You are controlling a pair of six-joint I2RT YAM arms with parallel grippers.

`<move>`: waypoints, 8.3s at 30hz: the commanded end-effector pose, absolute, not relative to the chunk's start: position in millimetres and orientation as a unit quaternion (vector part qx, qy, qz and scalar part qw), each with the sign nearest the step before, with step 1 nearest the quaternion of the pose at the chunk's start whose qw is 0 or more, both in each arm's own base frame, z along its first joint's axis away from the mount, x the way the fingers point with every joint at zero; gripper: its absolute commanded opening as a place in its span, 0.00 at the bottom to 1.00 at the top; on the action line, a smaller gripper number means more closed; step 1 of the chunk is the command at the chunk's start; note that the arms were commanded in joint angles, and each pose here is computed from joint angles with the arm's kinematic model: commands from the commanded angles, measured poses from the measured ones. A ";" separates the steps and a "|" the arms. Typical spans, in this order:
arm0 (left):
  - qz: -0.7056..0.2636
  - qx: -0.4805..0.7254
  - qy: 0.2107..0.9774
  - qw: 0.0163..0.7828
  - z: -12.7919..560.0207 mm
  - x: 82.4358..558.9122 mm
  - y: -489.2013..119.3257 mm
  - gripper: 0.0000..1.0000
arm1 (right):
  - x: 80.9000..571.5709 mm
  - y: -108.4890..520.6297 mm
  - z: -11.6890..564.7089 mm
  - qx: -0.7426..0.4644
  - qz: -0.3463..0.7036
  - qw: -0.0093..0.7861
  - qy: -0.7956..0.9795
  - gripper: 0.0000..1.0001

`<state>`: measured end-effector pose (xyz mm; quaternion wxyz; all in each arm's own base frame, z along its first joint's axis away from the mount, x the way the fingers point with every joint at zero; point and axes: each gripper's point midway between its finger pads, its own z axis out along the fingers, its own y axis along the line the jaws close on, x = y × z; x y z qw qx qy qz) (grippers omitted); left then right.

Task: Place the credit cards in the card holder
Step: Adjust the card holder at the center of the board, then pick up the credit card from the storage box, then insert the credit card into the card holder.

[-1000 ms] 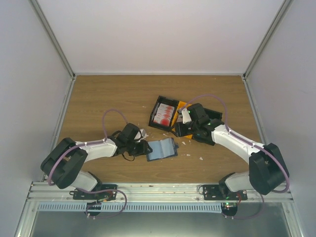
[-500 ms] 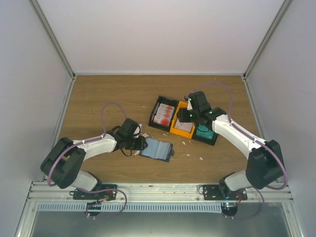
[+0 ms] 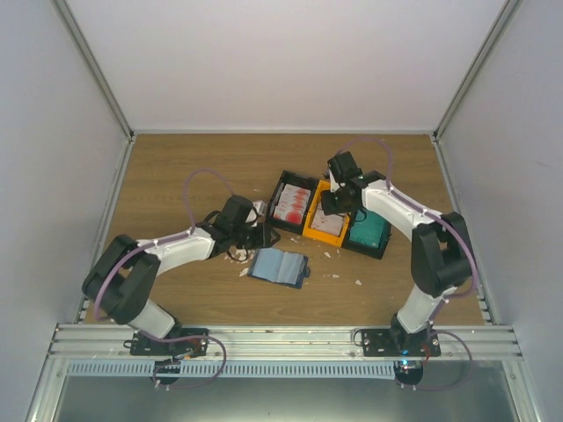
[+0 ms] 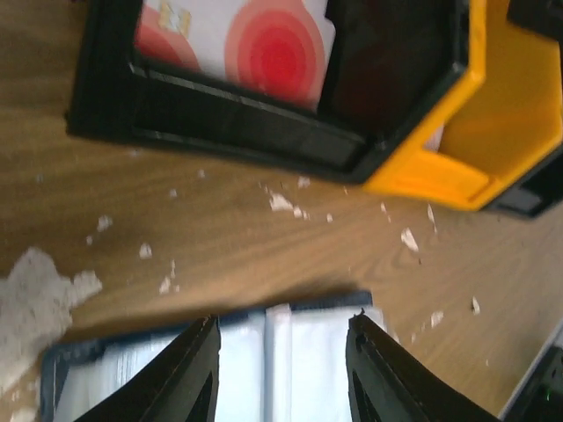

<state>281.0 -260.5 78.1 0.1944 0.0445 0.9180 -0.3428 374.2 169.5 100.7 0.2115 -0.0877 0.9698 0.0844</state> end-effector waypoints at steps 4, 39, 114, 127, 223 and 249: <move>-0.348 -0.025 0.900 0.263 89.0 340.6 -256.7 0.42 | 384.1 164.7 79.5 -0.223 0.019 0.188 0.956 0.46; -0.395 -0.055 0.890 0.220 57.7 367.5 -273.9 0.34 | 346.1 188.4 36.8 -0.387 0.112 0.073 0.912 0.43; -0.377 -0.055 0.896 0.229 61.8 376.3 -271.0 0.32 | 305.5 208.5 75.0 -0.362 0.137 0.097 0.917 0.09; -0.386 -0.050 0.887 0.248 77.8 372.2 -267.8 0.34 | 326.0 194.6 102.4 -0.347 0.095 0.164 0.918 0.00; -0.330 0.037 0.914 0.233 118.1 323.3 -247.9 0.00 | 286.0 193.7 166.3 -0.046 0.423 0.266 0.865 0.01; -0.218 0.033 0.972 0.082 46.1 227.0 -171.0 0.00 | 219.4 298.7 61.8 -0.110 0.317 0.110 0.936 0.01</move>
